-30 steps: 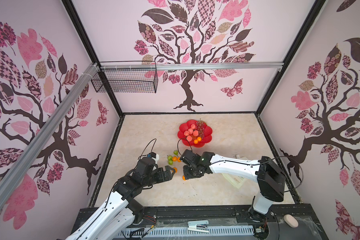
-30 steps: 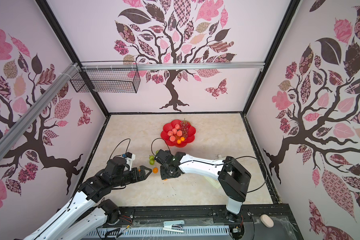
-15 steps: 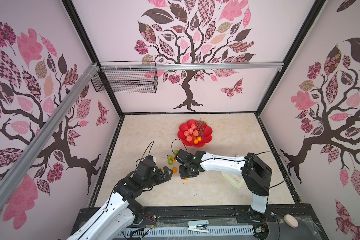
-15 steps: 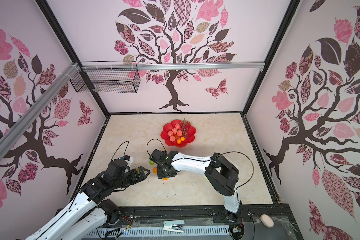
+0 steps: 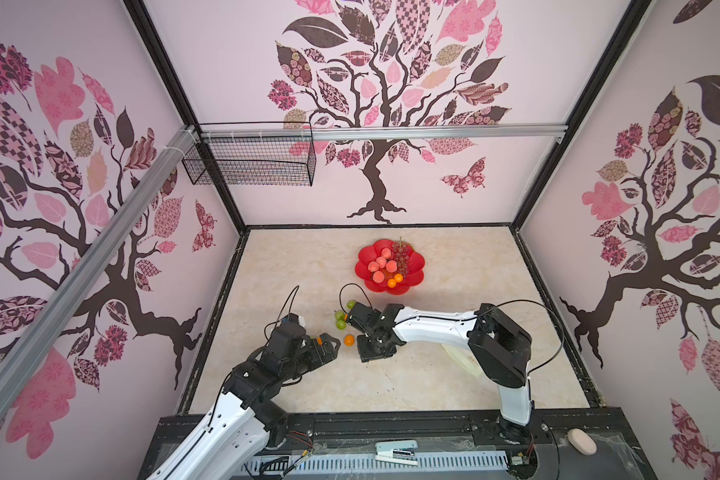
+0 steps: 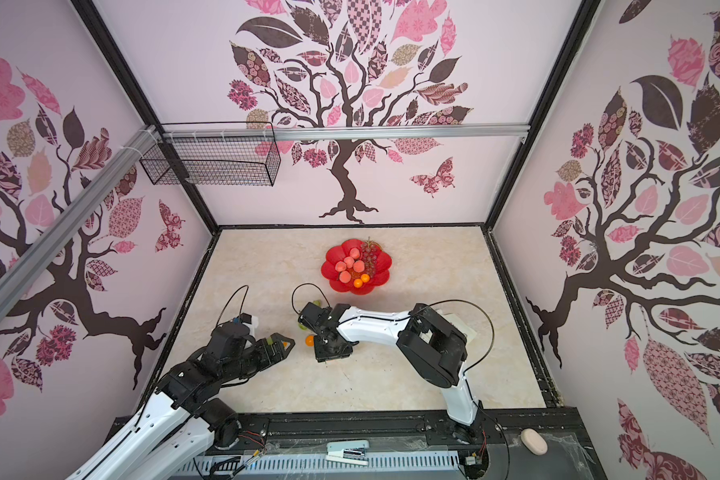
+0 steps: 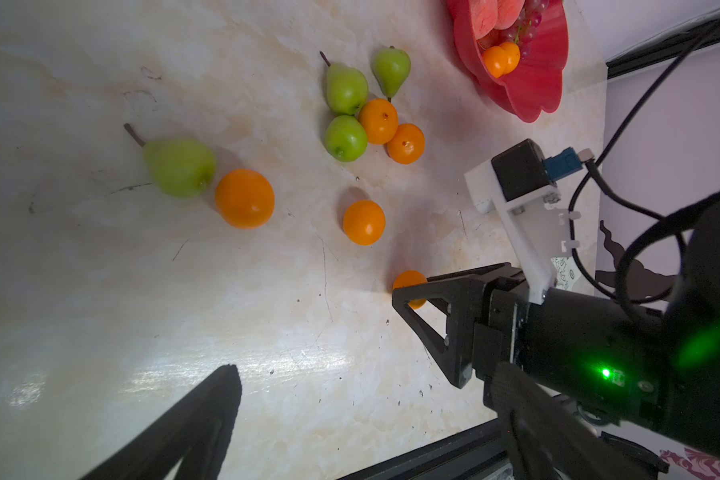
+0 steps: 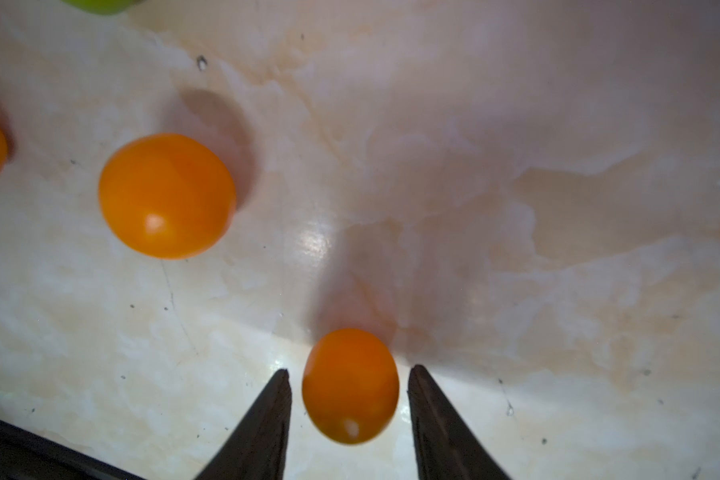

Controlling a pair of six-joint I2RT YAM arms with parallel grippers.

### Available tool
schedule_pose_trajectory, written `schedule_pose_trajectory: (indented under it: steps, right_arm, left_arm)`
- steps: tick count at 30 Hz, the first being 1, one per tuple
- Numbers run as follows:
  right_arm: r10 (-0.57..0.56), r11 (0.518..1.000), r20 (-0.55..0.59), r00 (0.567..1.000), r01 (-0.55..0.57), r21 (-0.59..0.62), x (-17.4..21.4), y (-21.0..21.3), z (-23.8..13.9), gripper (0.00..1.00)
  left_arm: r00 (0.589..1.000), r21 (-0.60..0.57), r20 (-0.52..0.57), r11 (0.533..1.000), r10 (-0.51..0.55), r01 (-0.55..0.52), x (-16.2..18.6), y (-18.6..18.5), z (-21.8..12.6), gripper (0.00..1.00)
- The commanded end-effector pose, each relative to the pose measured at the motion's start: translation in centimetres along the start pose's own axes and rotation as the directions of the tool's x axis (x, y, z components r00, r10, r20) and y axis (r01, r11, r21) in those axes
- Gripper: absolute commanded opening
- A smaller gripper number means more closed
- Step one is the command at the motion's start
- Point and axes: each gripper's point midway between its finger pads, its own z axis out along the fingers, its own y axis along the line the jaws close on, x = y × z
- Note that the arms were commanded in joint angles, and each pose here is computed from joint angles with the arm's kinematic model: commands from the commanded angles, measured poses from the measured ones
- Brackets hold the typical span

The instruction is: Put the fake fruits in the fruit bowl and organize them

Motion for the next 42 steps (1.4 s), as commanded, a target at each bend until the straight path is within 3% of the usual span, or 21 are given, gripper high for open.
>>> schedule_pose_trajectory:
  steps: [1, 25, 35, 42]
  right_arm:
    - [-0.015, 1.000, -0.014, 1.000, 0.016, 0.027, -0.1, 0.0, 0.6, 0.49]
    - [-0.020, 0.998, -0.035, 0.999, 0.022, 0.067, 0.4, -0.9, 1.9, 0.41]
    - [-0.014, 0.998, -0.028, 0.999, 0.016, 0.055, 0.4, -1.0, 1.3, 0.37]
    - [0.050, 0.998, 0.007, 0.999, -0.050, -0.034, -0.9, -1.6, -1.3, 0.37]
  left_arm:
    - [1.000, -0.006, -0.002, 1.000, 0.000, 0.000, 0.1, 0.3, 0.3, 0.98]
    - [1.000, -0.012, -0.004, 1.000, -0.017, 0.017, -0.4, 0.3, 0.8, 0.98]
    - [0.997, -0.042, -0.053, 0.998, 0.053, -0.055, -1.5, -1.1, 1.3, 0.99]
    - [0.994, -0.040, -0.011, 0.994, 0.106, -0.106, -3.5, -2.7, 0.4, 0.99]
